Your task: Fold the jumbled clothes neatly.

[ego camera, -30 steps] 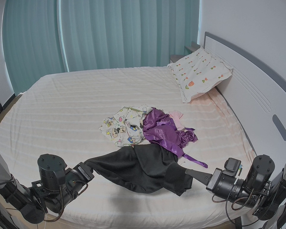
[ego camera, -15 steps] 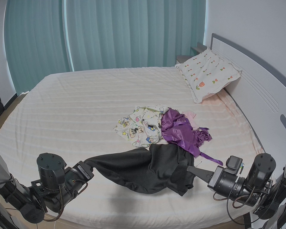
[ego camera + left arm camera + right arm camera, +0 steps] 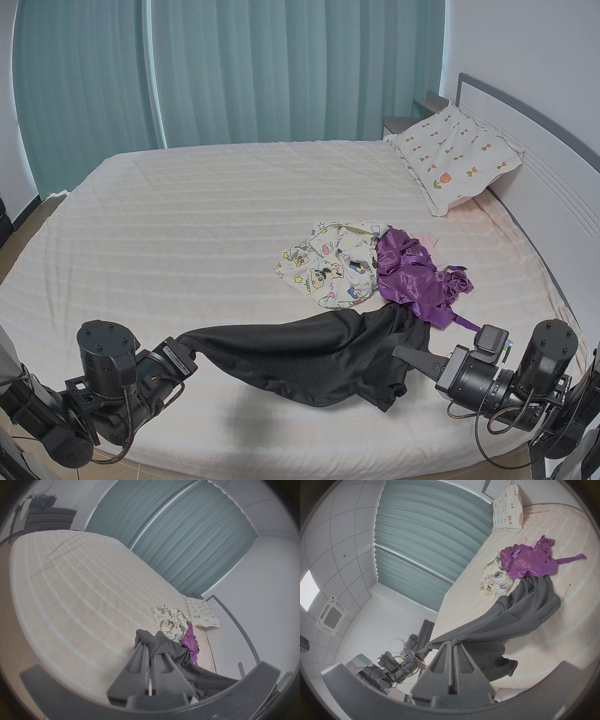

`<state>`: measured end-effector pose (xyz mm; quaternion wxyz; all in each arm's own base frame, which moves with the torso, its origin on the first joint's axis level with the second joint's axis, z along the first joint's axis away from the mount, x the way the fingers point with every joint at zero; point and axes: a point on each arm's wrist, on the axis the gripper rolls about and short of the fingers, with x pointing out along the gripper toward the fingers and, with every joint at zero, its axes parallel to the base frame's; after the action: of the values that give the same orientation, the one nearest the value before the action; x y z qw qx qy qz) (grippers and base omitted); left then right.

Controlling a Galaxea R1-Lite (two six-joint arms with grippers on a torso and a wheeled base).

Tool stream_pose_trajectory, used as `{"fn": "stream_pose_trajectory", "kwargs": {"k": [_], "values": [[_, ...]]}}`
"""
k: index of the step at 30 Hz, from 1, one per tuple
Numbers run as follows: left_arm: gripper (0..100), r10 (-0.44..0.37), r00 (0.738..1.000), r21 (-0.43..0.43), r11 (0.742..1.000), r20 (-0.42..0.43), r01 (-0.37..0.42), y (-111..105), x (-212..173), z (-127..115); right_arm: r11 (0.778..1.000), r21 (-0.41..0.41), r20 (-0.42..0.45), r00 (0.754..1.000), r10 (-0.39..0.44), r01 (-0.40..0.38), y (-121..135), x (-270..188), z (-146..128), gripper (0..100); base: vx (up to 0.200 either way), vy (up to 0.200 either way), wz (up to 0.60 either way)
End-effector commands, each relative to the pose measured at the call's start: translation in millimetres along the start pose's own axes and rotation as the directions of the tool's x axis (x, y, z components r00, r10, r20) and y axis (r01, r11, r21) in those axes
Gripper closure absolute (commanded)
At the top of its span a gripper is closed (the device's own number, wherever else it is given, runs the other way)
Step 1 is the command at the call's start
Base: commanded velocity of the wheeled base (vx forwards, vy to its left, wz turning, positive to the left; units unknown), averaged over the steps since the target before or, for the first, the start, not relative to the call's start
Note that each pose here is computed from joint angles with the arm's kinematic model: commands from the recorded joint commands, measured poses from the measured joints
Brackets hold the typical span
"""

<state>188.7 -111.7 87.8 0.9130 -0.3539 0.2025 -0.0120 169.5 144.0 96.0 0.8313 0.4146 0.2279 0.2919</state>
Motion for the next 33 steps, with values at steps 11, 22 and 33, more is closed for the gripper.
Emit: {"fn": "stream_pose_trajectory", "kwargs": {"k": [11,22,33], "values": [[100,-0.003,1.000,-0.003,1.000,0.005,0.003,-0.7,-0.5,0.8,1.000,0.000,0.033,0.999,0.009,-0.009,0.3,-1.1,6.3,100,0.000,0.200,0.00],[100,-0.025,0.999,-0.008,1.000,0.021,0.025,-3.7,-4.9,5.2,1.000,-0.001,0.041,0.999,0.020,-0.020,2.6,-2.7,7.7,100,0.000,0.200,0.00],[100,-0.021,1.000,-0.007,1.000,0.013,0.021,-2.7,-4.4,3.7,0.999,-0.018,0.044,0.999,0.030,-0.030,5.0,-4.8,8.4,100,0.000,0.200,0.00]]}}
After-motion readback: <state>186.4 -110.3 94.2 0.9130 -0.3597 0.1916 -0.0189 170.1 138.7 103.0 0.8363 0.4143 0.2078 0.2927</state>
